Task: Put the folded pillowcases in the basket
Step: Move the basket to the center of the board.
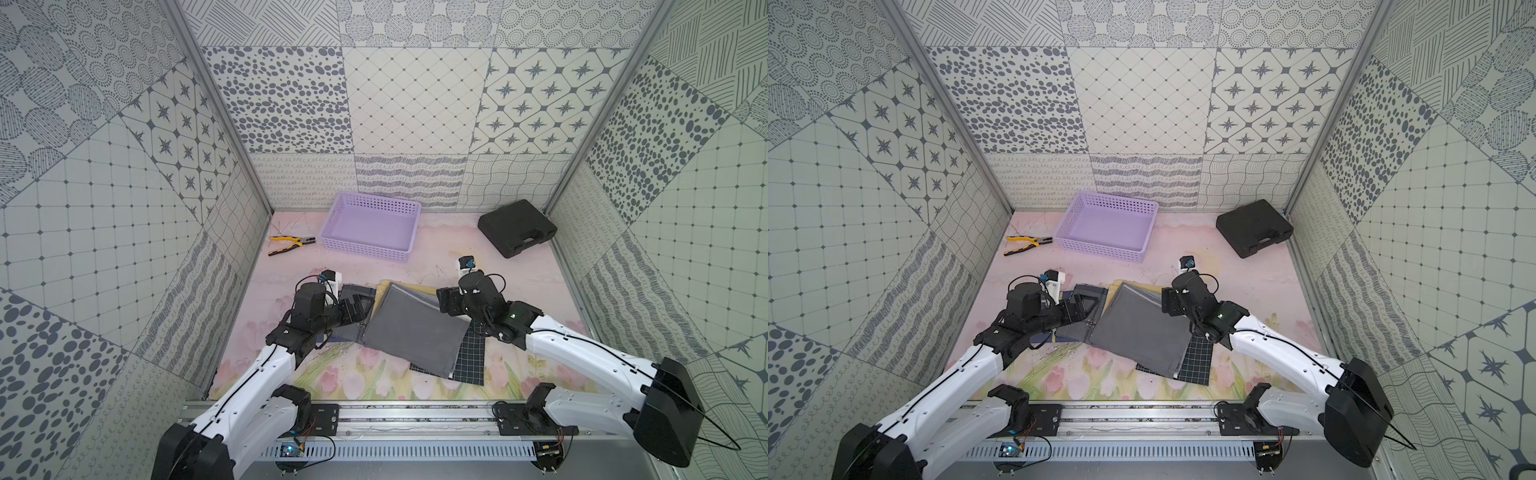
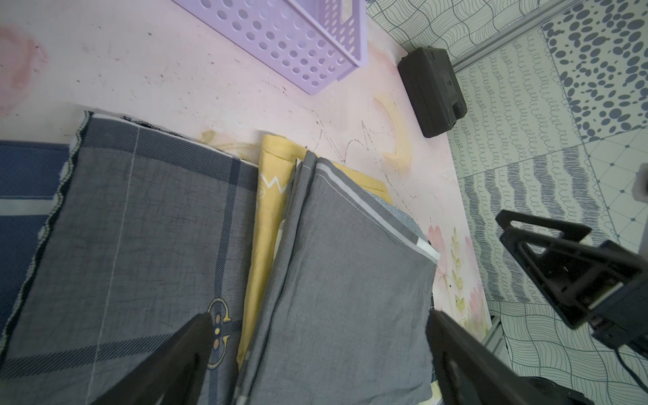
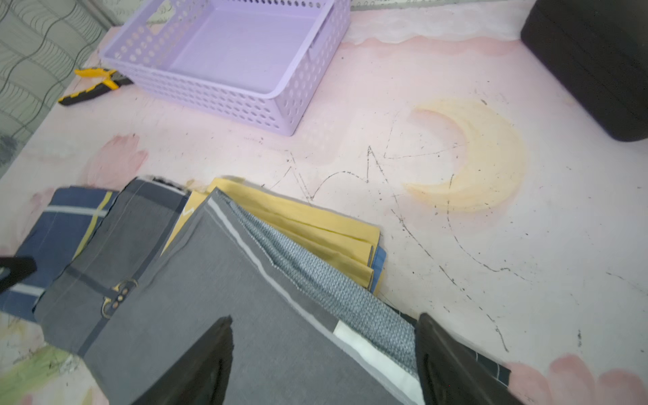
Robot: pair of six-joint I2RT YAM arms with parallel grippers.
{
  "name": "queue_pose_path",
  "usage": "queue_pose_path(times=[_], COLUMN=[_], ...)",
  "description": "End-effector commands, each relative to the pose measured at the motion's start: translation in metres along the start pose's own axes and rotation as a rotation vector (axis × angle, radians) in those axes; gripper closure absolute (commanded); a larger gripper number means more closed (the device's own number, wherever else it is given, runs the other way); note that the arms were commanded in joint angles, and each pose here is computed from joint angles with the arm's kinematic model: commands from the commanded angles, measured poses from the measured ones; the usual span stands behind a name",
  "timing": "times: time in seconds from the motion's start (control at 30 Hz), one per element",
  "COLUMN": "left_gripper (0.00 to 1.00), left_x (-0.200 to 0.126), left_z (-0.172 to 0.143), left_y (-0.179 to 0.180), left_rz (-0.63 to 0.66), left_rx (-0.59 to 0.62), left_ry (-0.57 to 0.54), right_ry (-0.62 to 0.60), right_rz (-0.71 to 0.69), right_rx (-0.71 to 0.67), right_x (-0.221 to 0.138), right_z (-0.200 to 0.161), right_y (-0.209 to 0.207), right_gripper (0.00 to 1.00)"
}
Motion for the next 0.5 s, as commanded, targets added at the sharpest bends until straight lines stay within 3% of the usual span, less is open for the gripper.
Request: queue_pose_path(times=[0.0, 0.47], left_gripper=[0.01, 0.01], left_x=[-0.005, -0.006], left_z=[0.007, 0.006], left_y=[-0.008, -0.006], left_rz=[-0.024, -0.014], left_rx=[0.060, 0.053], left_ry=[-0.041, -0.043], right_ry=[-0.079, -0.032], right_rz=[0.019, -0.051], right_rx=[0.102, 0.132], right_x=[0.014, 0.135], right_z=[0.040, 0.085], right_y=[0.010, 0.034], right_gripper=[0.17, 0.23])
Point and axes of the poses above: each gripper's point midway between its finger pads, its own x axis out along the fingers, its own y axis along the line the jaws close on, z = x × y, the point moved 2 cm from there along -x, back along the fingers, and after that the axes turned 10 degrees about -x, right-handed, at the moved point
